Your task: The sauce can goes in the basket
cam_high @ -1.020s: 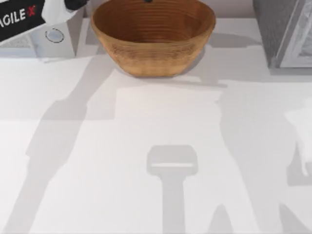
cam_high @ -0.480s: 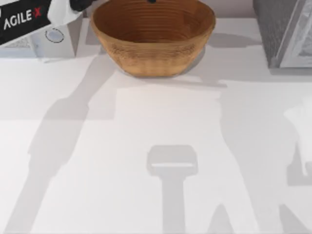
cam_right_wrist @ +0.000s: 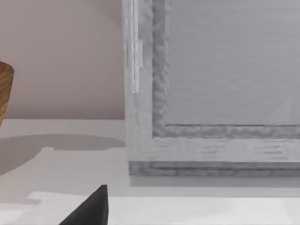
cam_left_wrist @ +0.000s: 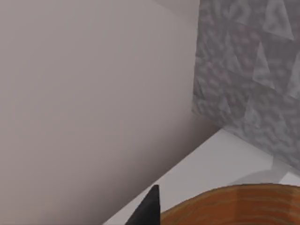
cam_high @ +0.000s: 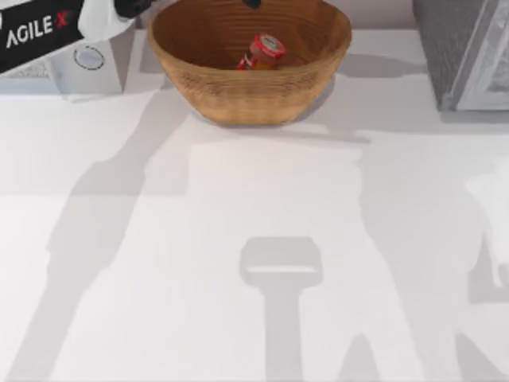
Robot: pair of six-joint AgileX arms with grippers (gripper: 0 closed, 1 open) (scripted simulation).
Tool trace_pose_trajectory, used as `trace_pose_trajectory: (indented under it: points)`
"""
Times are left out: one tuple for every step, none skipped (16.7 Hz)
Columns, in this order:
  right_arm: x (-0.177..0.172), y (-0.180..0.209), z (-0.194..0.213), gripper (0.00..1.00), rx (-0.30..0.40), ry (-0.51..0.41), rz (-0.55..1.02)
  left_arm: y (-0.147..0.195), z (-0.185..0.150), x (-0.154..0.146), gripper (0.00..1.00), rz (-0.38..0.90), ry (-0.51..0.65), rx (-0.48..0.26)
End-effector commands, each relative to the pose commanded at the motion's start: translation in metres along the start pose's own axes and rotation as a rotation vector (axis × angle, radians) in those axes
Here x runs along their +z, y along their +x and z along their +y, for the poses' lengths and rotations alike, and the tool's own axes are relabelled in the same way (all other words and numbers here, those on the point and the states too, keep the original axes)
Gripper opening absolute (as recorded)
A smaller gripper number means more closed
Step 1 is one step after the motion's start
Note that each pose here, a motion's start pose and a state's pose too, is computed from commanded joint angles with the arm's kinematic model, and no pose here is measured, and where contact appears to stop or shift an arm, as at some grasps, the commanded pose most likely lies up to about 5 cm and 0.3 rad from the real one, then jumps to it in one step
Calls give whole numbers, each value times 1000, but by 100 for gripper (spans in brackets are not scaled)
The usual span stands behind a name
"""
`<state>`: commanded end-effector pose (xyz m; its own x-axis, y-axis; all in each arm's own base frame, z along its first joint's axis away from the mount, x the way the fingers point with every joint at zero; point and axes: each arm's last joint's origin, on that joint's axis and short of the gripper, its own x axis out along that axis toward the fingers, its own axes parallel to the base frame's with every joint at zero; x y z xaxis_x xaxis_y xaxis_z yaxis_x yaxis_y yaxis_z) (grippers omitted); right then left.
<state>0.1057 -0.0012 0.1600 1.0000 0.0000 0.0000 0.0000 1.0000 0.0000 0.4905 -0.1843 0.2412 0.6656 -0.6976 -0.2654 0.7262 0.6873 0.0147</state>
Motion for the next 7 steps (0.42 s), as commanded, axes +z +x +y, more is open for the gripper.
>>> trace_pose_trajectory:
  points:
    - [0, 0, 0, 100, 0, 0, 0, 0, 0, 0, 98, 0, 0, 0]
    - [0, 0, 0, 100, 0, 0, 0, 0, 0, 0, 100, 0, 0, 0]
    - [0, 0, 0, 100, 0, 0, 0, 0, 0, 0, 100, 0, 0, 0]
    - [0, 0, 0, 100, 0, 0, 0, 0, 0, 0, 100, 0, 0, 0]
    - [0, 0, 0, 100, 0, 0, 0, 0, 0, 0, 100, 0, 0, 0]
    - [0, 0, 0, 100, 0, 0, 0, 0, 0, 0, 100, 0, 0, 0]
    - [0, 0, 0, 100, 0, 0, 0, 0, 0, 0, 100, 0, 0, 0]
